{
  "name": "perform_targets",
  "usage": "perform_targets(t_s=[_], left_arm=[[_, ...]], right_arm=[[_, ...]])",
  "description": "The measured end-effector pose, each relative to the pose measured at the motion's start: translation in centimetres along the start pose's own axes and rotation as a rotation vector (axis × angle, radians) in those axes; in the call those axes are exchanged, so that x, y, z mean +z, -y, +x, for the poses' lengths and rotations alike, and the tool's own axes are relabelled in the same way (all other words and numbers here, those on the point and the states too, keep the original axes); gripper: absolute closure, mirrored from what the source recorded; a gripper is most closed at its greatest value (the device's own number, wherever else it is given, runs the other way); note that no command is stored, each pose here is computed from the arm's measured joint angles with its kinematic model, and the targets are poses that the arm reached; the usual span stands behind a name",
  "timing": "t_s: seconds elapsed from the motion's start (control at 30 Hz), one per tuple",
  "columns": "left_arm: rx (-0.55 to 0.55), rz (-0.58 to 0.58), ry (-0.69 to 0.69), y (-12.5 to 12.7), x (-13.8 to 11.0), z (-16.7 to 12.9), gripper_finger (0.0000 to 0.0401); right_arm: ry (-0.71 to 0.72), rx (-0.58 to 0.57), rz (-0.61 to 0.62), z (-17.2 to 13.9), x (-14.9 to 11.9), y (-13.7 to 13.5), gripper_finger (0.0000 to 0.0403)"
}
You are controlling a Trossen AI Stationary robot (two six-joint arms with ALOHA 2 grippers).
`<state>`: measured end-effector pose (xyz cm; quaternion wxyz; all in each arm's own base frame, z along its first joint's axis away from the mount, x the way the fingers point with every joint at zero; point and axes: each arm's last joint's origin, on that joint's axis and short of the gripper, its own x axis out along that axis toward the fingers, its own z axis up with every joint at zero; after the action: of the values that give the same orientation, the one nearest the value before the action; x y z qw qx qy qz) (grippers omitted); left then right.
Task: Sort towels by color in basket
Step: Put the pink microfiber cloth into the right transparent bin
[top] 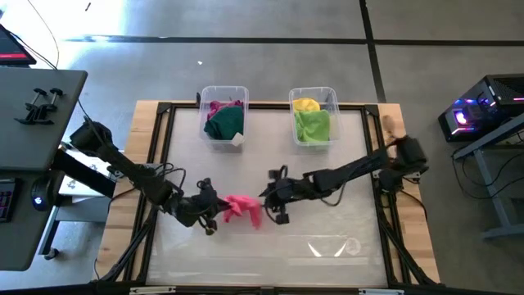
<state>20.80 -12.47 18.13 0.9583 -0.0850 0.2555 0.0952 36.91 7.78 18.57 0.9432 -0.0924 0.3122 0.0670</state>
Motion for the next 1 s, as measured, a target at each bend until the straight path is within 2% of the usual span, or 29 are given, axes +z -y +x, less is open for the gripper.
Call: perform_targets(t_s=[0.1, 0.23, 0.47, 0.57, 0.67, 0.77, 0.9, 1.0], left_arm=[[0.033, 0.033, -0.007, 0.0, -0.5, 1.0, 0.0400], [0.096, 0.042, -0.054, -0.3, -1.7, 2.6, 0.0400], [0.148, 0.041, -0.076, -0.7, -3.1, 5.3, 0.0398], [0.140, 0.039, -0.077, -0.6, -3.2, 5.9, 0.0376], [0.111, 0.043, -0.083, -0.5, -2.9, 5.7, 0.0336], [0.063, 0.028, -0.100, -0.5, -2.2, 4.9, 0.0292], [0.017, -0.029, -0.111, -0.7, -1.0, 3.2, 0.0256], [0.077, -0.113, -0.113, -1.5, -0.5, 1.8, 0.0250]], right_arm=[[0.077, -0.020, -0.064, 2.9, -0.9, -0.3, 0.0208], [0.196, -0.078, -0.076, 5.6, -1.5, 0.0, 0.0164], [0.143, -0.088, -0.046, 10.0, -2.2, 0.8, 0.0157], [0.076, -0.093, -0.038, 11.5, -2.7, 1.0, 0.0163], [0.034, -0.090, -0.001, 12.5, -2.7, 1.3, 0.0177], [0.020, -0.074, 0.040, 13.2, -3.1, 1.5, 0.0209], [-0.001, -0.060, 0.038, 13.1, -3.6, 1.3, 0.0287], [-0.030, -0.075, 0.045, 12.7, -4.0, 1.3, 0.0351]])
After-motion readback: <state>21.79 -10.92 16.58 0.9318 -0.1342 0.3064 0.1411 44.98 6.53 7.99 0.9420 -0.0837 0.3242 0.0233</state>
